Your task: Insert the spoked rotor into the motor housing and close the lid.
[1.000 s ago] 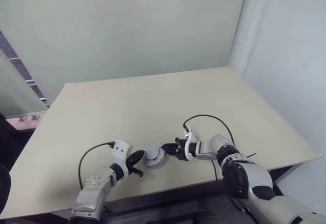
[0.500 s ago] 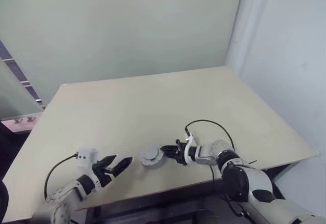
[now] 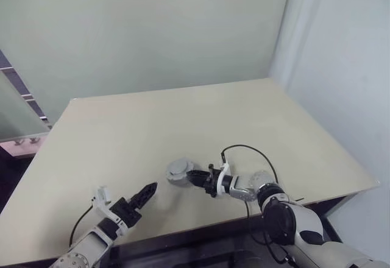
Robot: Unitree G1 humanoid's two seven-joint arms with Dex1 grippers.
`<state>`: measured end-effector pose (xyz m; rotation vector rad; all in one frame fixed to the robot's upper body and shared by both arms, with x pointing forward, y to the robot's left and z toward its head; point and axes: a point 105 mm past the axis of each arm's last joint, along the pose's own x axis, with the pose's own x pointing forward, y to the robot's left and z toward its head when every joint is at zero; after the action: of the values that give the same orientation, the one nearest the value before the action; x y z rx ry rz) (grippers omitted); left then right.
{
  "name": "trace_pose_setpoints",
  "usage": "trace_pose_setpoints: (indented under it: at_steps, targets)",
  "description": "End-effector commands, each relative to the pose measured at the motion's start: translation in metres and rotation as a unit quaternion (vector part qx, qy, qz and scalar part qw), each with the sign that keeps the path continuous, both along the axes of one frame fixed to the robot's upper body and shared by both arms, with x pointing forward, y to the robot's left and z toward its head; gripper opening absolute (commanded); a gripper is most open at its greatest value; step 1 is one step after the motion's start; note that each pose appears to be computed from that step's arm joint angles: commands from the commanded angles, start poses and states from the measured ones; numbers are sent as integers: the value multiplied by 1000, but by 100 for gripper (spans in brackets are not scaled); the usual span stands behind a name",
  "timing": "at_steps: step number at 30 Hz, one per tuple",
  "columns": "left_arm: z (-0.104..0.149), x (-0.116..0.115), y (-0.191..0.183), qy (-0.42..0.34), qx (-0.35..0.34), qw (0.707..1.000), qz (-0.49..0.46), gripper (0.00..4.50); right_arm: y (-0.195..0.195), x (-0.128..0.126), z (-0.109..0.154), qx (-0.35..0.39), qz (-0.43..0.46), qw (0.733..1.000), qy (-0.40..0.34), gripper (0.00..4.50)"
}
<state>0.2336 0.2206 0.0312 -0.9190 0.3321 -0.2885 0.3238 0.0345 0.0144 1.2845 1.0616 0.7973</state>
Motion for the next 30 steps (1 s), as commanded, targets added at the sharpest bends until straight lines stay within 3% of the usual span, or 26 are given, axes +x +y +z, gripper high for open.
trace_pose_setpoints:
  at_steps: [1,11,30]
  targets:
    - [12,11,2,-24,-30,999,26,450,8,12,32,56,-4,997,-44,130]
    - [16,29,-18,-36,-113,992,35,450,10,12,47,74,17,994,-80,130]
    - [18,63,-37,-46,-192,980,36,450,17,2,71,95,72,986,-113,130]
